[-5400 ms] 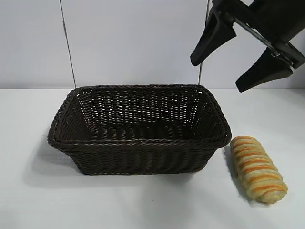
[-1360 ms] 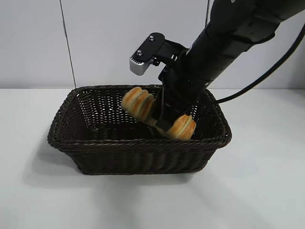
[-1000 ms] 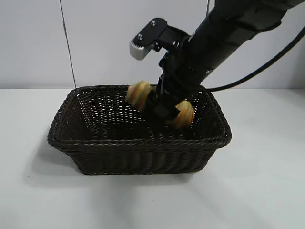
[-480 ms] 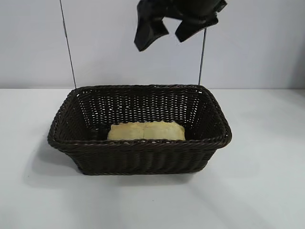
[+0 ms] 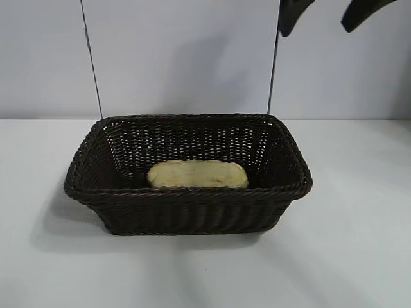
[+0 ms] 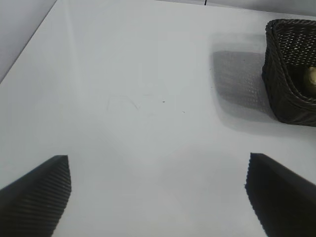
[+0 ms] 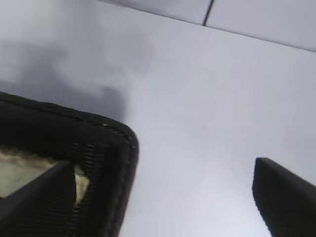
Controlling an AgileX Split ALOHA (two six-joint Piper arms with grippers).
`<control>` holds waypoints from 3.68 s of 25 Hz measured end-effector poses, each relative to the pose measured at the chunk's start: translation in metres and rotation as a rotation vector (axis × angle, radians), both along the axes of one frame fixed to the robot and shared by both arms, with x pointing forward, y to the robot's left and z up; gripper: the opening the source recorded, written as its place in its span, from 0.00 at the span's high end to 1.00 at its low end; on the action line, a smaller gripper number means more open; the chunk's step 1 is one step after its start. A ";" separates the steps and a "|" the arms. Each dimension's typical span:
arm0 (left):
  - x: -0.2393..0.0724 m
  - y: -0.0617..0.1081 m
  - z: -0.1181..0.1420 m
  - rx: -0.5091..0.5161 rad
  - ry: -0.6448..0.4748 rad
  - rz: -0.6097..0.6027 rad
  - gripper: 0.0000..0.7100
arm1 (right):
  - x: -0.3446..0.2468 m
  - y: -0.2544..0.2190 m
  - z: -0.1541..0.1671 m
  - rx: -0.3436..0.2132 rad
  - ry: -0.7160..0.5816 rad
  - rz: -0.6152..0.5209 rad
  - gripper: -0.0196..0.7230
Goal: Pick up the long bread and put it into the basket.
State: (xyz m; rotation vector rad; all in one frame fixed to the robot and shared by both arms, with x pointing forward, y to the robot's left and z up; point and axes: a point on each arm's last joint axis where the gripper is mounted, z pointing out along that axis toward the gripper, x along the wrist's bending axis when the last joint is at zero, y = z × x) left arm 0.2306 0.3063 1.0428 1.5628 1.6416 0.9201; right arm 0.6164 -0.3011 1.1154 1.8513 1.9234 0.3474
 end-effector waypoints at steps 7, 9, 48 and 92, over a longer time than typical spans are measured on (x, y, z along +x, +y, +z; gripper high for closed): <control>0.000 0.000 0.000 0.000 0.000 0.000 0.02 | -0.015 -0.059 0.004 -0.011 0.057 -0.169 0.04; 0.000 0.000 0.000 0.000 0.000 0.000 0.02 | -0.023 -0.063 0.013 -0.011 0.040 -0.183 0.04; 0.000 0.000 0.000 0.000 0.000 0.000 0.02 | -0.427 -0.007 0.020 0.058 -0.747 -0.219 0.04; 0.000 0.000 0.000 0.000 0.000 0.000 0.02 | -0.383 0.000 -0.075 0.114 -0.568 -0.101 0.04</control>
